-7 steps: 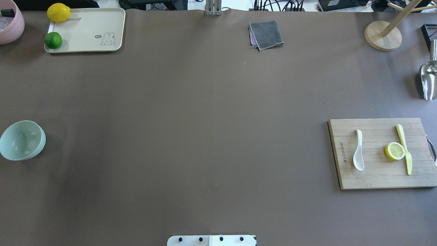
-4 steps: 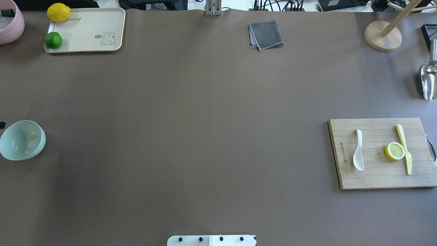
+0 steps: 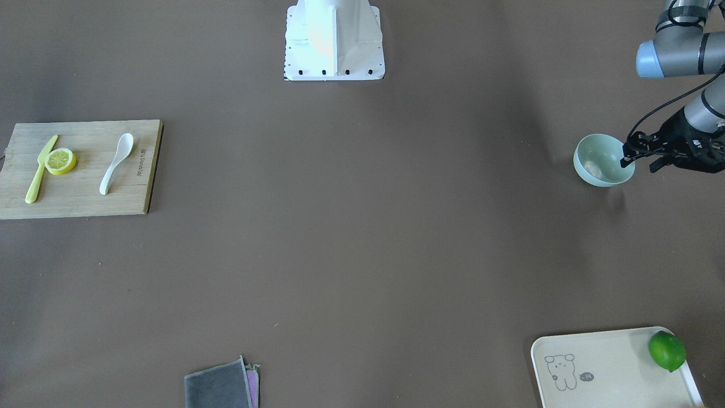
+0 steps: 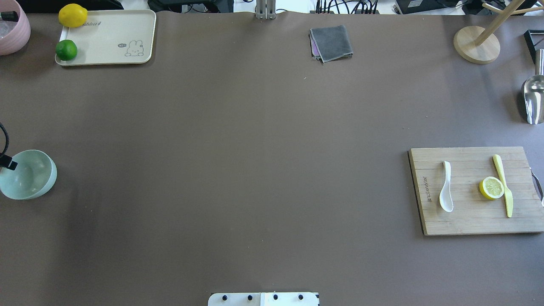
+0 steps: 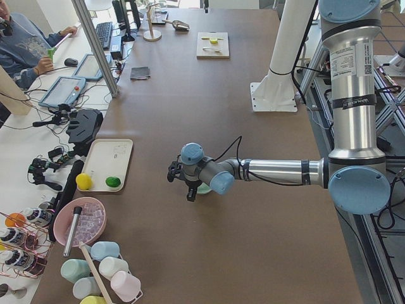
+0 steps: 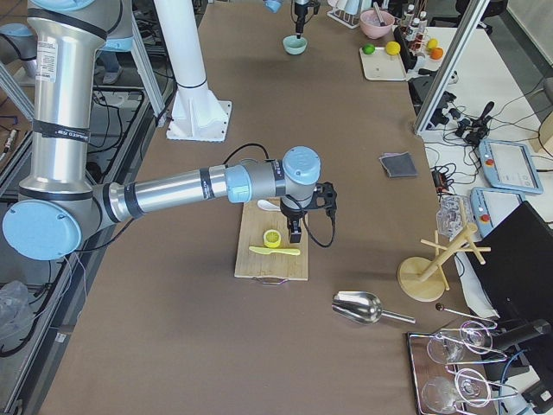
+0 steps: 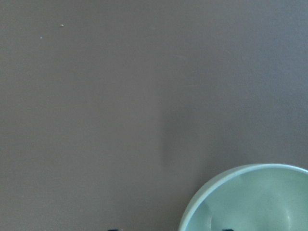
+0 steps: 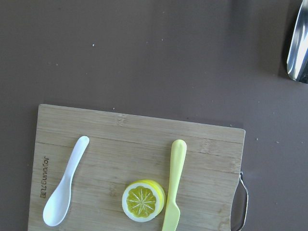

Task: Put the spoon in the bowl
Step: 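Lower the left gripper to the pale green bowl rim and grasp it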

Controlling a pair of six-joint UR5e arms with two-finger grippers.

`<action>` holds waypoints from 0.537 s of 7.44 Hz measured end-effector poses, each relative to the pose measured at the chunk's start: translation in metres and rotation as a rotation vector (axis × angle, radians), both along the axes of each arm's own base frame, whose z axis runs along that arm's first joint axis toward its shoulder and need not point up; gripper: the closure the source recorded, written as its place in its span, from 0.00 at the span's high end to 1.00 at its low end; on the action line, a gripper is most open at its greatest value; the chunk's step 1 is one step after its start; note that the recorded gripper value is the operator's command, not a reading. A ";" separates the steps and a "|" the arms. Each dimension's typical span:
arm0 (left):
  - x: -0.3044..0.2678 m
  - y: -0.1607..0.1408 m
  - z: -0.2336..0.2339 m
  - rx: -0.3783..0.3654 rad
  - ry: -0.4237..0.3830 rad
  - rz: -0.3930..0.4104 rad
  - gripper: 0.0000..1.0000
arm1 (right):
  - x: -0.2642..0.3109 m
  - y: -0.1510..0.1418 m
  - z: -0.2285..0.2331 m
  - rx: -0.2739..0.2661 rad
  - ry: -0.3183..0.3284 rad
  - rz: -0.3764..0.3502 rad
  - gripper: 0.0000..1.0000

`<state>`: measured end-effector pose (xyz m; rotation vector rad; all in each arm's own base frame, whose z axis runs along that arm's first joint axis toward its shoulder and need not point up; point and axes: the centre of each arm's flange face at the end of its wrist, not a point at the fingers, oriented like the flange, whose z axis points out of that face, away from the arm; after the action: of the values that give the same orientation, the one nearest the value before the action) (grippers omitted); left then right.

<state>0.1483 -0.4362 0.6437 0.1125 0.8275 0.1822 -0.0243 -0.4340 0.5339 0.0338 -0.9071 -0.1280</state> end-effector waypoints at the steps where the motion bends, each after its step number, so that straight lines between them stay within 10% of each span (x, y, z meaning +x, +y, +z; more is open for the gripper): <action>1: 0.002 0.003 0.001 0.006 0.003 0.005 0.51 | 0.000 0.003 -0.004 -0.004 -0.002 0.009 1.00; 4: 0.007 0.007 0.010 0.009 0.005 0.018 0.36 | 0.001 0.007 -0.007 -0.012 -0.003 0.017 1.00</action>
<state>0.1551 -0.4289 0.6540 0.1141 0.8328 0.2026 -0.0232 -0.4270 0.5271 0.0311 -0.9106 -0.1069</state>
